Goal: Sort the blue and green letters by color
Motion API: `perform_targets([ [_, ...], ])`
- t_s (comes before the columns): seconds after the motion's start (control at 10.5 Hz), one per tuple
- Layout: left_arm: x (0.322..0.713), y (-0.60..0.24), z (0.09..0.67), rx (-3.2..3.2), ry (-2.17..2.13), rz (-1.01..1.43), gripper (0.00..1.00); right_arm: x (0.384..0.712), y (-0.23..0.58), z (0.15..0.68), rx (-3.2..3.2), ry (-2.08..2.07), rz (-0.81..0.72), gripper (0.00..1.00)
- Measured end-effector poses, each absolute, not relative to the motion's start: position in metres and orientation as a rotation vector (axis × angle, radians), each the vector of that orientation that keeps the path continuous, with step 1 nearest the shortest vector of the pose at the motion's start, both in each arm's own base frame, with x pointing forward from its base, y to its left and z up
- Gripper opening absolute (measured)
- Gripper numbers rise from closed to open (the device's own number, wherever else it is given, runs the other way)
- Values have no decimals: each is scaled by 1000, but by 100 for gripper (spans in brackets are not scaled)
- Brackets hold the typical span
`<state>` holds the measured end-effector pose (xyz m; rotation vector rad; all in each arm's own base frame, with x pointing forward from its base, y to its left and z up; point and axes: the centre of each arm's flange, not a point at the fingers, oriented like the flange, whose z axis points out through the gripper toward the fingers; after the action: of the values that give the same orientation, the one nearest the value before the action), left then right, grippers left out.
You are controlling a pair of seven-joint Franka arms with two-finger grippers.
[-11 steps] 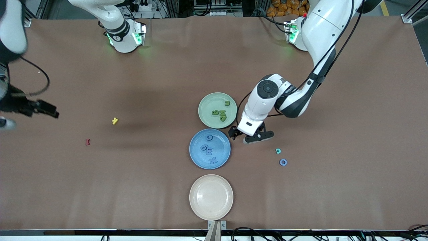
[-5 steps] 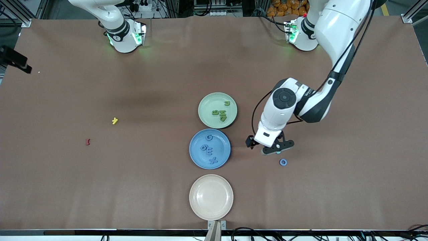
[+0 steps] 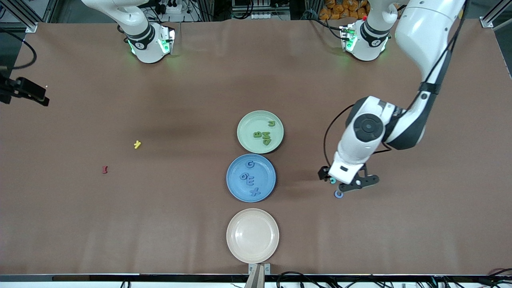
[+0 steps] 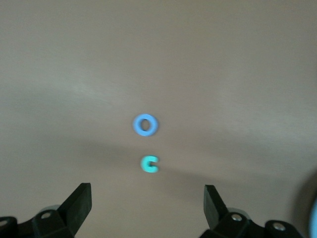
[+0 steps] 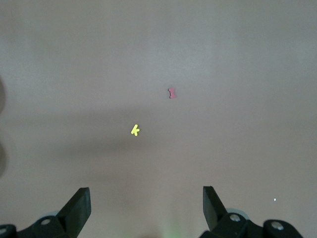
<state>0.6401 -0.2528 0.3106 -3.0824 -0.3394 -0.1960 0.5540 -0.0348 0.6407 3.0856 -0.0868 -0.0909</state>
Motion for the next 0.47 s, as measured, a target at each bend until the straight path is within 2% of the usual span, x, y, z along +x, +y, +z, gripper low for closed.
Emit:
perform_targets([
  [0.47, 645, -196, 345, -3024, -222, -82, 100, 555, -32, 647, 3088, -76, -47, 100],
])
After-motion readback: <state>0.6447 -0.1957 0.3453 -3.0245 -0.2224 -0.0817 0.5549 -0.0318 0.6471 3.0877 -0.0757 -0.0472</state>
